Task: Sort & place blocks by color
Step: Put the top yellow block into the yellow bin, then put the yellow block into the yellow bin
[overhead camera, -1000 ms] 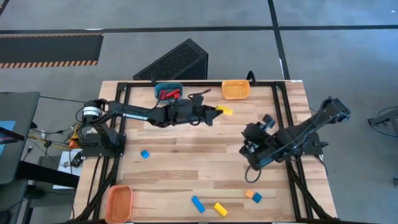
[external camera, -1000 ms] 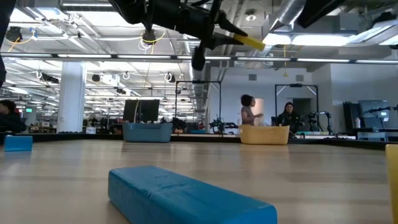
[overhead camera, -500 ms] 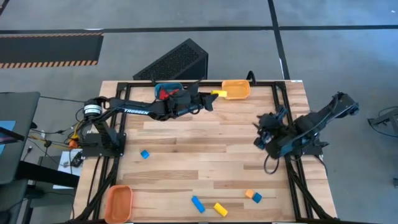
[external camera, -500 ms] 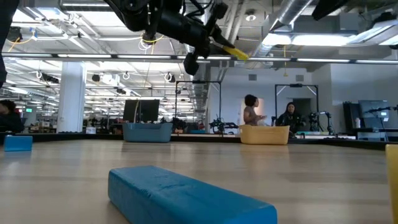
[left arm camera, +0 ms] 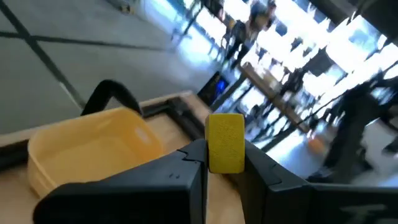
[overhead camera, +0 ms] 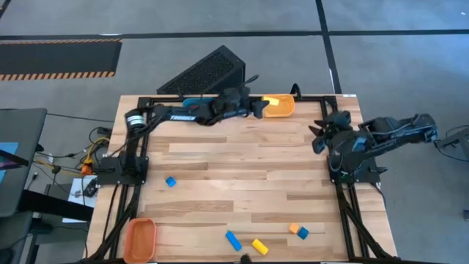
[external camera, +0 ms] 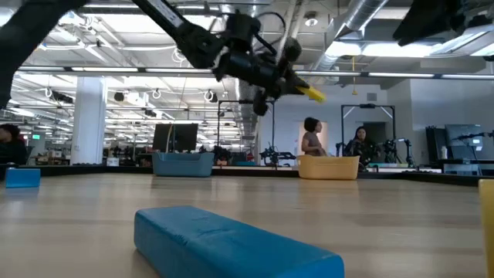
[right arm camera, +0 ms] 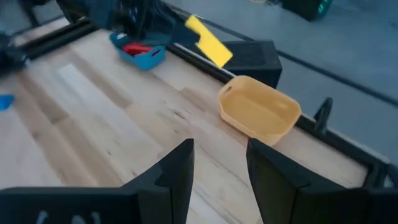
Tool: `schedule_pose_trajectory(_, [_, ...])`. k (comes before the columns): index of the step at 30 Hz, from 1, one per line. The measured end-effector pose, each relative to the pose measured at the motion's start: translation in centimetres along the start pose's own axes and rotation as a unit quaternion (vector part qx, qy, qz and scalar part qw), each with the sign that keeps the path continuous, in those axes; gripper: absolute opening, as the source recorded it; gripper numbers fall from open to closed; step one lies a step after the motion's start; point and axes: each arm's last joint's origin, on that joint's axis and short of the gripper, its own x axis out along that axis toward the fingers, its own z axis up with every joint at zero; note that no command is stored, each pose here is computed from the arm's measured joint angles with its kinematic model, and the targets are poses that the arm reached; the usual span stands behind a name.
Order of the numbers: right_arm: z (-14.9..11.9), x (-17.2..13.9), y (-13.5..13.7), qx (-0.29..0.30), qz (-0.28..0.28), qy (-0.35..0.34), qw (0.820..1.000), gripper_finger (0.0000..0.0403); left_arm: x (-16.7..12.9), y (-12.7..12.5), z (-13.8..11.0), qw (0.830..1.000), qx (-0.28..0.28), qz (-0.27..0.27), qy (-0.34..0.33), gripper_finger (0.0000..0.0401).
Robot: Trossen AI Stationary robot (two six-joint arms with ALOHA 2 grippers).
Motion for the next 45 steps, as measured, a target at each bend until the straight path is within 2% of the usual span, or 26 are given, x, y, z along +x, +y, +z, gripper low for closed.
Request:
schedule_pose_trajectory(3, [0.2, 0.4, -0.5, 0.032, -0.02, 0.0, 0.999, 0.0165, 2.6, 1.9, 0.6, 0.998, 0.032, 0.011, 0.044, 0.0029])
schedule_pose_trajectory(8, [0.5, 1.2, -0.9, 0.052, -0.06, 0.005, 0.997, 0.0165, 6.5, 4.8, 1.3, 0.991, 0.07, 0.032, 0.111, 0.003])
schedule_pose_trajectory(15, [0.8, 3.1, -0.9, 0.056, -0.099, 0.05, 0.992, 0.0165, 9.2, 6.6, 2.6, 0.982, 0.07, 0.054, 0.166, 0.0034])
schedule_pose_trajectory(19, [1.0, 4.0, -1.2, 0.046, -0.112, 0.079, 0.99, 0.0165, 9.5, 7.4, 2.6, 0.978, 0.073, 0.079, 0.181, 0.0063])
schedule_pose_trajectory(23, [1.1, 4.5, -1.6, 0.052, -0.127, 0.087, 0.987, 0.0165, 9.5, 7.6, 2.5, 0.977, 0.078, 0.089, 0.179, 0.0114])
schedule_pose_trajectory(26, [1.3, 4.6, -1.9, 0.062, -0.134, 0.081, 0.986, 0.0165, 9.5, 7.6, 2.5, 0.976, 0.085, 0.091, 0.181, 0.0147])
schedule_pose_trajectory(30, [1.4, 4.5, -2.1, 0.054, -0.136, 0.079, 0.986, 0.0165, 9.5, 7.6, 2.8, 0.977, 0.081, 0.069, 0.183, 0.0172])
schedule_pose_trajectory(35, [1.4, 4.5, -2.1, 0.032, -0.134, 0.084, 0.987, 0.0165, 9.5, 7.7, 3.0, 0.98, 0.044, 0.066, 0.182, 0.0172])
schedule_pose_trajectory(40, [1.2, 4.4, -1.6, 0.01, -0.097, 0.102, 0.99, 0.0166, 9.1, 7.0, 3.3, 0.979, 0.02, 0.044, 0.198, 0.0152])
schedule_pose_trajectory(45, [0.8, 3.9, -0.6, 0.008, -0.056, 0.108, 0.993, 0.0166, 8.2, 5.5, 2.7, 0.968, 0.028, 0.073, 0.239, 0.0127])
